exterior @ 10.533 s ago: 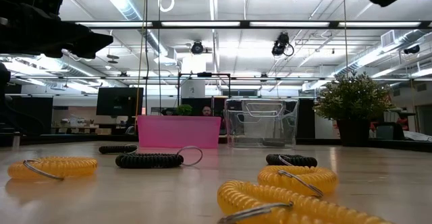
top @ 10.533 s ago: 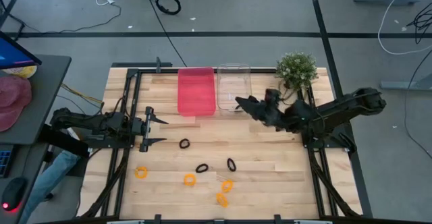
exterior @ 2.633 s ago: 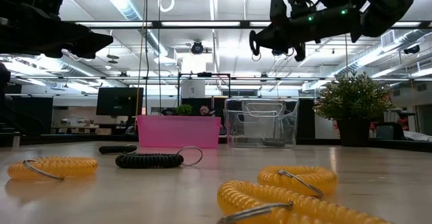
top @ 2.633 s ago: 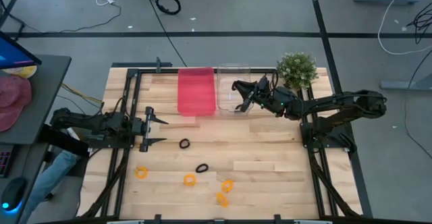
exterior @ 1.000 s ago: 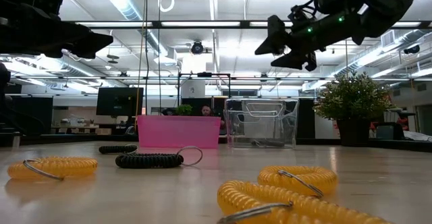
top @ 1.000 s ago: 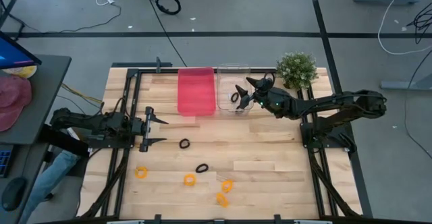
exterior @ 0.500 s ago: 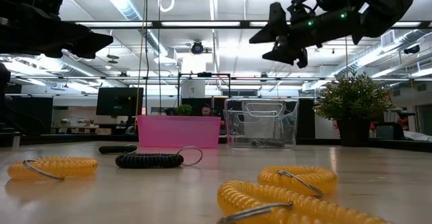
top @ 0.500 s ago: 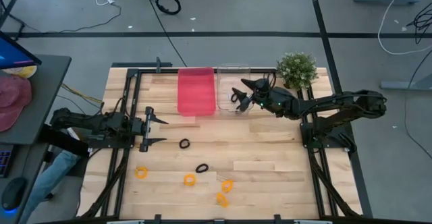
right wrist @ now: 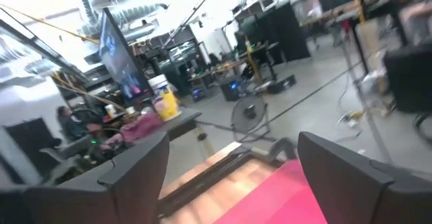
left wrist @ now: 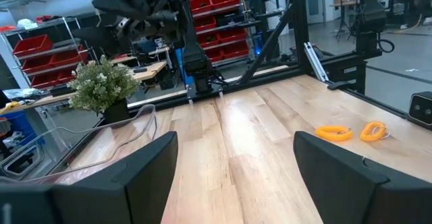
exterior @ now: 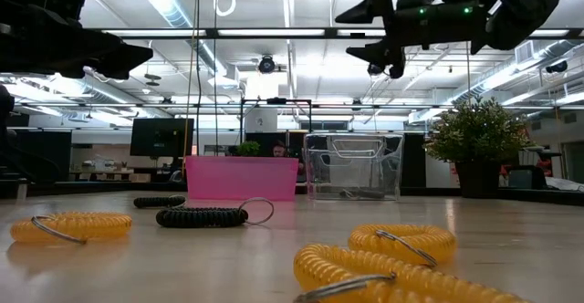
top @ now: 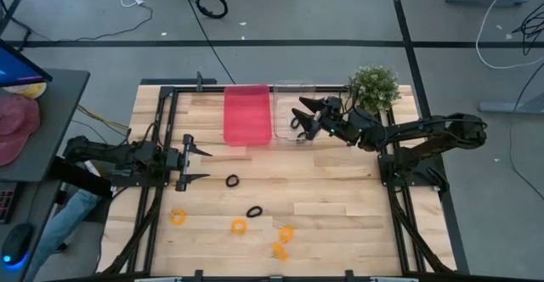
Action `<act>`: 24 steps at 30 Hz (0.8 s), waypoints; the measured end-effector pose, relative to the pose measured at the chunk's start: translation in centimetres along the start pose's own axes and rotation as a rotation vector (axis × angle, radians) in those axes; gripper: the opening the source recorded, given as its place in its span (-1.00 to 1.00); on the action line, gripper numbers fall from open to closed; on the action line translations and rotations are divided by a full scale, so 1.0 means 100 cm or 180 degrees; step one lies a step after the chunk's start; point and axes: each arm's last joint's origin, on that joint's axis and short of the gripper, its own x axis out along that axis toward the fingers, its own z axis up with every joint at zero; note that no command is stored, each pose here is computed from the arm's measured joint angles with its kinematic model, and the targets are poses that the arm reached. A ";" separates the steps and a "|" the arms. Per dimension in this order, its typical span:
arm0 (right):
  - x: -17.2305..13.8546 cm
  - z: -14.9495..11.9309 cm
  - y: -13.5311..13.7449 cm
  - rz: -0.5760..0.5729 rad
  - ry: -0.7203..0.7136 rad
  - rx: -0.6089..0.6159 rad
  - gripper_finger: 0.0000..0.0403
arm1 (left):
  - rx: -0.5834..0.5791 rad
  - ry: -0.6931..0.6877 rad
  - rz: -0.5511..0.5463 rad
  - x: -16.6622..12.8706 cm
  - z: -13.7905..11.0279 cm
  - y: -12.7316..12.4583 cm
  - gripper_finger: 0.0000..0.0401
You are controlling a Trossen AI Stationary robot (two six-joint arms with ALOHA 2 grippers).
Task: Sort spring keychains
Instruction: Put the black spring keychain into the transparent bin
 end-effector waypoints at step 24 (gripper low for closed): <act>-0.010 0.031 0.068 0.1700 -0.0624 0.0001 0.64 | 0.0000 0.0000 0.0000 0.000 0.000 0.000 0.49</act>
